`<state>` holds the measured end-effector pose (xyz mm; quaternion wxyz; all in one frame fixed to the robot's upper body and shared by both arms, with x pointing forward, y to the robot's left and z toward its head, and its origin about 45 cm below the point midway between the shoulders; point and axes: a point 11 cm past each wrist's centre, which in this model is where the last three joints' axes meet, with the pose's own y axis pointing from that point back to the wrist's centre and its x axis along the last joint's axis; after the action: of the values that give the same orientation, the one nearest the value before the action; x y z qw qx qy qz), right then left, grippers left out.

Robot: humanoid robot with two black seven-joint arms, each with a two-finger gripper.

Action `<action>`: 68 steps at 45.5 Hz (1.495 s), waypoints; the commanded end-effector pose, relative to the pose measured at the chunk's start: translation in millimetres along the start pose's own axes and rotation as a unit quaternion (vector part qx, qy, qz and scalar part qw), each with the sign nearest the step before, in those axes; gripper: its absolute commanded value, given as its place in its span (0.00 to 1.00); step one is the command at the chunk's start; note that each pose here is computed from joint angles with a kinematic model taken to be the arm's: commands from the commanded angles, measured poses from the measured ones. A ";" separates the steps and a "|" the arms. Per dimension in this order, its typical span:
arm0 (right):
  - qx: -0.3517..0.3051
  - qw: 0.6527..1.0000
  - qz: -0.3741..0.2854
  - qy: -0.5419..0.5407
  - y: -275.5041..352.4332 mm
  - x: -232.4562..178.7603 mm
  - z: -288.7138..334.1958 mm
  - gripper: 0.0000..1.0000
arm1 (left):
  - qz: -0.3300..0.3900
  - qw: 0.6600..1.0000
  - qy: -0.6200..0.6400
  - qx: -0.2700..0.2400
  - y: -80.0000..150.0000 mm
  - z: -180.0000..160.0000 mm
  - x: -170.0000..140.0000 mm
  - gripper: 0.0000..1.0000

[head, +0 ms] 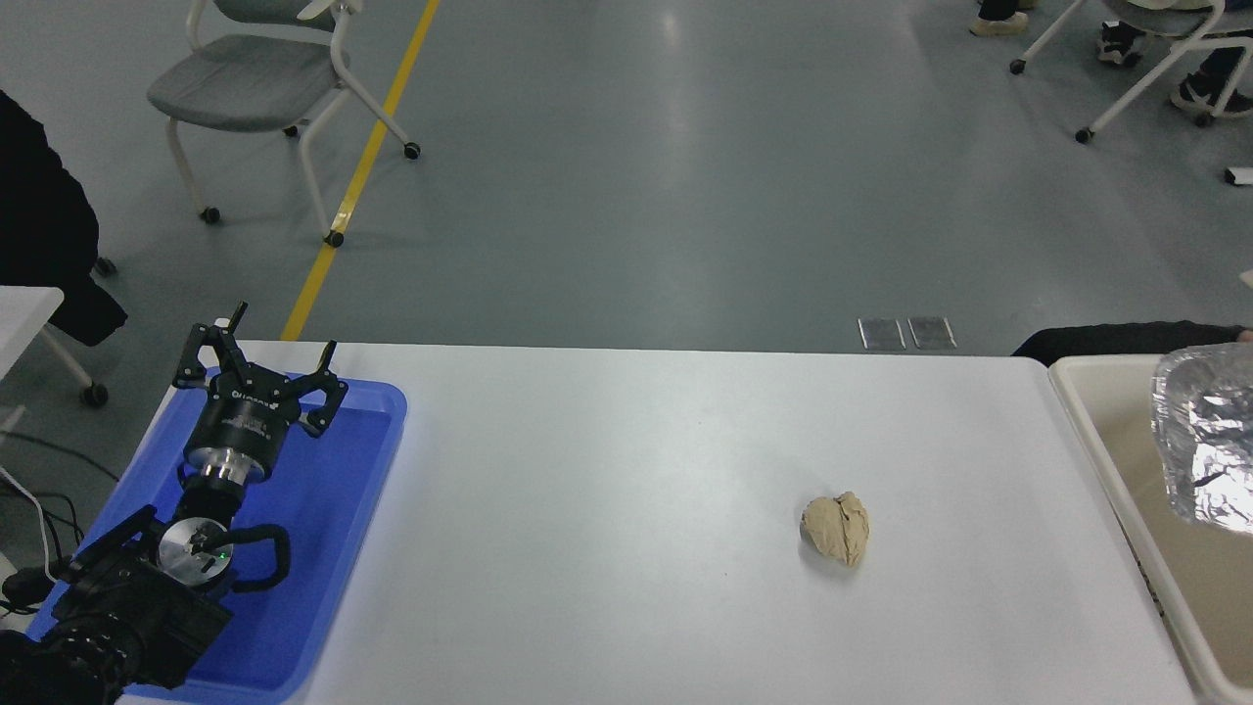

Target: Pick up foil plate and place in dustbin

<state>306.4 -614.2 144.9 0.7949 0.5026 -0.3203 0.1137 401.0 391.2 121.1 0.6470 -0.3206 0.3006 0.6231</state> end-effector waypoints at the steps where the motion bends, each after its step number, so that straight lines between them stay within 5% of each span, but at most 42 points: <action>1: 0.001 1.000 0.005 -0.021 -14.3 -37.0 -18.3 0.00 | 0.000 1.000 0.000 0.000 -0.2 0.1 -0.2 1.00; 6: 0.001 1.000 0.011 -0.022 -14.3 -35.5 -18.3 0.00 | 0.001 1.000 0.000 0.000 0.4 -0.1 0.4 1.00; 7: 0.002 1.000 0.012 -0.024 -14.5 -35.5 -19.2 0.08 | -0.001 1.000 0.001 0.000 -0.6 -0.2 -0.9 1.00; 10: 0.002 0.999 0.016 -0.028 -14.8 -34.7 -20.7 0.85 | 0.000 1.000 0.000 0.000 -0.2 0.1 -0.2 1.00; 11: 0.003 0.999 0.016 -0.032 -14.8 -34.8 -21.3 1.00 | 0.000 1.000 0.000 0.000 -0.2 0.1 -0.2 1.00; 25: 0.011 0.999 0.019 -0.038 -13.6 -26.4 -26.6 1.00 | -0.001 1.000 0.001 0.000 -0.6 -0.2 -0.9 1.00; 35: 0.075 0.996 0.042 -0.026 13.1 43.0 -52.1 1.00 | -0.003 1.000 0.002 0.001 -1.3 -1.6 -2.0 1.00; 56: 0.163 0.970 -0.077 0.162 154.2 128.1 -128.4 1.00 | -0.001 1.000 0.001 0.000 -0.9 -1.2 -1.2 1.00; 68: 0.230 0.935 -0.200 0.180 218.4 114.8 -195.3 1.00 | -0.001 1.000 0.001 0.000 -0.8 -0.4 -1.0 1.00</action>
<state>384.7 -428.6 290.5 0.7363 0.6461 -0.1142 0.1654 402.0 389.2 121.6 0.6478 -0.3218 0.3012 0.6214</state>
